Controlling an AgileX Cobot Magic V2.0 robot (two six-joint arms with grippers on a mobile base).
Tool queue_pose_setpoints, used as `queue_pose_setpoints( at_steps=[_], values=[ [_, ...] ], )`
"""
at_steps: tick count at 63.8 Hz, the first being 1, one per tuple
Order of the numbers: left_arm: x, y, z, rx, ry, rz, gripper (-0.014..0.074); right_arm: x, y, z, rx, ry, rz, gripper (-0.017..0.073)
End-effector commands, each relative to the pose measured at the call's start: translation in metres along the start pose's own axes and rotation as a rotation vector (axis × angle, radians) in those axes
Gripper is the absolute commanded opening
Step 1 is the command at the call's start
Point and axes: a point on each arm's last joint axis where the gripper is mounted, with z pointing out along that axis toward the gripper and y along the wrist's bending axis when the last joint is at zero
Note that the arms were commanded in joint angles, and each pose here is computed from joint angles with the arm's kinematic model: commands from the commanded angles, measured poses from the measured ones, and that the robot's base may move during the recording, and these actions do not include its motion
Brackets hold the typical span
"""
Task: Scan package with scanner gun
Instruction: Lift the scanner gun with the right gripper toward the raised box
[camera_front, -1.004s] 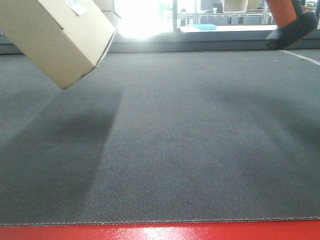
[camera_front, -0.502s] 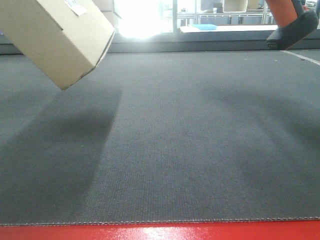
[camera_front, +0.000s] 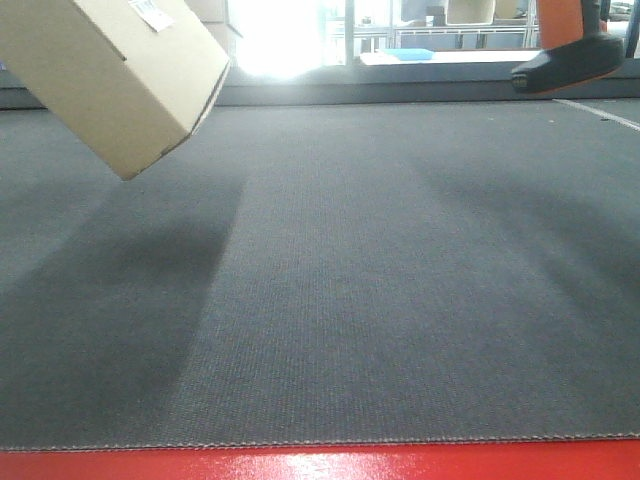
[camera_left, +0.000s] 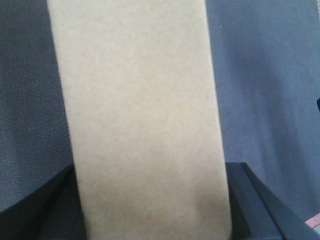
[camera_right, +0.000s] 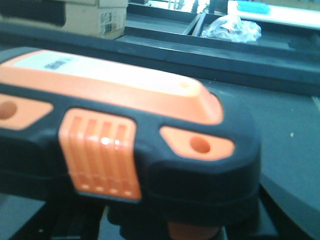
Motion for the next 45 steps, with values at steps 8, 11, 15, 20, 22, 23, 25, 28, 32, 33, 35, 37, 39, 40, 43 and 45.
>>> queue_pose_setpoints(
  at_steps=[8, 11, 15, 20, 22, 23, 25, 28, 32, 33, 35, 37, 39, 40, 43, 45],
  values=[
    [-0.001, -0.004, -0.007, 0.014, -0.026, 0.002, -0.0111, -0.002, -0.008, -0.007, 0.081, -0.087, 0.117, -0.0155],
    [-0.001, -0.004, -0.007, 0.014, -0.026, 0.002, -0.0111, 0.006, -0.011, -0.008, 0.103, -0.090, 0.146, -0.0160],
    [-0.001, -0.004, -0.007, 0.014, -0.026, 0.002, -0.0111, 0.014, -0.014, -0.009, 0.136, -0.108, 0.181, -0.0160],
    [-0.001, -0.004, -0.007, 0.014, -0.026, 0.002, -0.0111, 0.025, -0.016, -0.011, 0.163, -0.119, 0.186, -0.0160],
    [-0.001, -0.004, -0.007, 0.014, -0.026, 0.002, -0.0111, 0.030, -0.017, -0.012, 0.168, -0.118, 0.189, -0.0160],
    [-0.001, -0.004, -0.007, 0.014, -0.026, 0.002, -0.0111, 0.032, -0.017, -0.012, 0.169, -0.120, 0.191, -0.0160],
    [-0.001, -0.004, -0.007, 0.014, -0.026, 0.002, -0.0111, 0.035, -0.018, -0.013, 0.172, -0.130, 0.194, -0.0160],
    [-0.001, -0.004, -0.007, 0.014, -0.026, 0.002, -0.0111, 0.039, -0.017, -0.014, 0.163, -0.145, 0.194, -0.0160],
    [-0.001, -0.004, -0.007, 0.014, -0.026, 0.002, -0.0111, 0.041, -0.015, -0.016, 0.133, -0.188, 0.187, -0.0160],
    [-0.001, -0.004, -0.007, 0.014, -0.026, 0.002, -0.0111, 0.043, -0.014, -0.017, 0.124, -0.199, 0.185, -0.0160],
    [-0.001, -0.004, -0.007, 0.014, -0.026, 0.002, -0.0111, 0.044, -0.012, -0.018, 0.093, -0.229, 0.180, -0.0160],
    [-0.001, -0.004, -0.007, 0.014, -0.026, 0.002, -0.0111, 0.044, -0.010, -0.020, 0.074, -0.263, 0.174, -0.0160],
    [-0.001, -0.004, -0.007, 0.014, -0.026, 0.002, -0.0111, 0.046, -0.009, -0.020, 0.058, -0.274, 0.166, -0.0160],
    [-0.001, -0.004, -0.007, 0.014, -0.026, 0.002, -0.0111, 0.047, -0.008, -0.020, 0.054, -0.277, 0.164, -0.0160],
    [-0.001, -0.004, -0.007, 0.014, -0.026, 0.002, -0.0111, 0.049, -0.008, -0.019, 0.051, -0.274, 0.159, -0.0160],
    [-0.001, -0.004, -0.007, 0.014, -0.026, 0.002, -0.0111, 0.051, -0.008, -0.017, 0.052, -0.262, 0.158, -0.0160]
  ],
)
